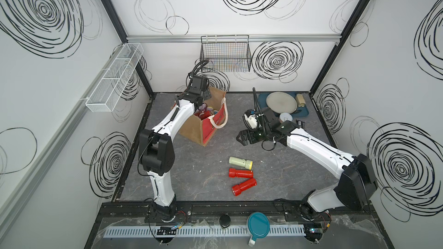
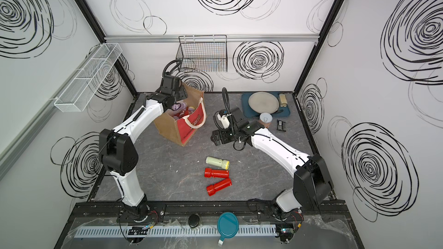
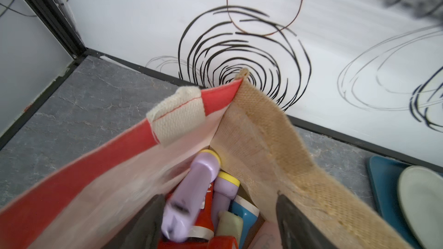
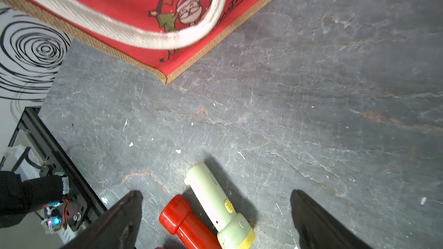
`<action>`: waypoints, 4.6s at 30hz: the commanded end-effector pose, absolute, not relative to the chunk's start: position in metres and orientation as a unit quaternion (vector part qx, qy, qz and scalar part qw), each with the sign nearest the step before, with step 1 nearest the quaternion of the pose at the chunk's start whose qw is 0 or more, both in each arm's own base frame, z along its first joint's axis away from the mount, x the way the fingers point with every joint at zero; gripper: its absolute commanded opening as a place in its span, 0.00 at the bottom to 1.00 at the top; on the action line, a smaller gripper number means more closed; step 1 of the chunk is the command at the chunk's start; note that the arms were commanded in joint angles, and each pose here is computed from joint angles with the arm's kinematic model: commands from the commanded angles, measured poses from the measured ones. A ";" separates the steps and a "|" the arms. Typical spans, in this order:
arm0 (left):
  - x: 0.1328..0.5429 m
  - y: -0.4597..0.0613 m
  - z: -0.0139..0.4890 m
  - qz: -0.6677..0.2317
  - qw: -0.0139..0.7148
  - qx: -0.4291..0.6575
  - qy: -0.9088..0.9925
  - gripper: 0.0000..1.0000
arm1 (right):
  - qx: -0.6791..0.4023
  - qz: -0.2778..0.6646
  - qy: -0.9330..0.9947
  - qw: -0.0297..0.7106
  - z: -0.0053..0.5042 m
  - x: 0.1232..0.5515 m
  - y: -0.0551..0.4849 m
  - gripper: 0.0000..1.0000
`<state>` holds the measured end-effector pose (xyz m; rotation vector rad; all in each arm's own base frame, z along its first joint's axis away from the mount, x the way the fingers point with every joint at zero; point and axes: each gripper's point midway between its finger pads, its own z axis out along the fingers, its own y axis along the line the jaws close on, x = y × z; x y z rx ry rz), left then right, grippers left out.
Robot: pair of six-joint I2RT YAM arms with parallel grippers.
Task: Put the flashlights into the tote bags
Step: Place the flashlight in the canvas bag, then pick up the flashlight from the center of the board.
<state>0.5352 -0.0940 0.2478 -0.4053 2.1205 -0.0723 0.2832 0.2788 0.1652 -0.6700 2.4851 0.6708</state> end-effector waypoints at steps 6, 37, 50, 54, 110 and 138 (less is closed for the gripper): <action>0.490 -0.109 0.334 -0.102 0.537 -0.121 0.829 0.84 | -0.306 0.214 0.917 0.141 0.111 0.249 0.278 0.96; 0.343 -0.133 0.340 -0.237 0.541 -0.083 0.803 0.98 | -0.399 0.072 0.912 0.064 0.020 0.234 0.301 0.59; 0.343 -0.138 0.348 -0.249 0.546 -0.073 0.797 0.99 | -0.326 0.059 0.939 0.098 0.025 0.266 0.277 0.15; 0.341 -0.152 0.350 -0.266 0.542 -0.051 0.795 1.00 | -0.254 0.123 0.947 0.157 0.069 0.292 0.265 0.01; 0.309 -0.342 0.343 -0.468 0.455 0.177 0.736 0.79 | -0.221 0.529 0.670 0.472 0.391 0.306 0.282 0.00; 0.320 -0.327 0.349 -0.432 0.473 0.163 0.750 0.09 | -0.231 0.495 0.686 0.481 0.386 0.304 0.288 0.37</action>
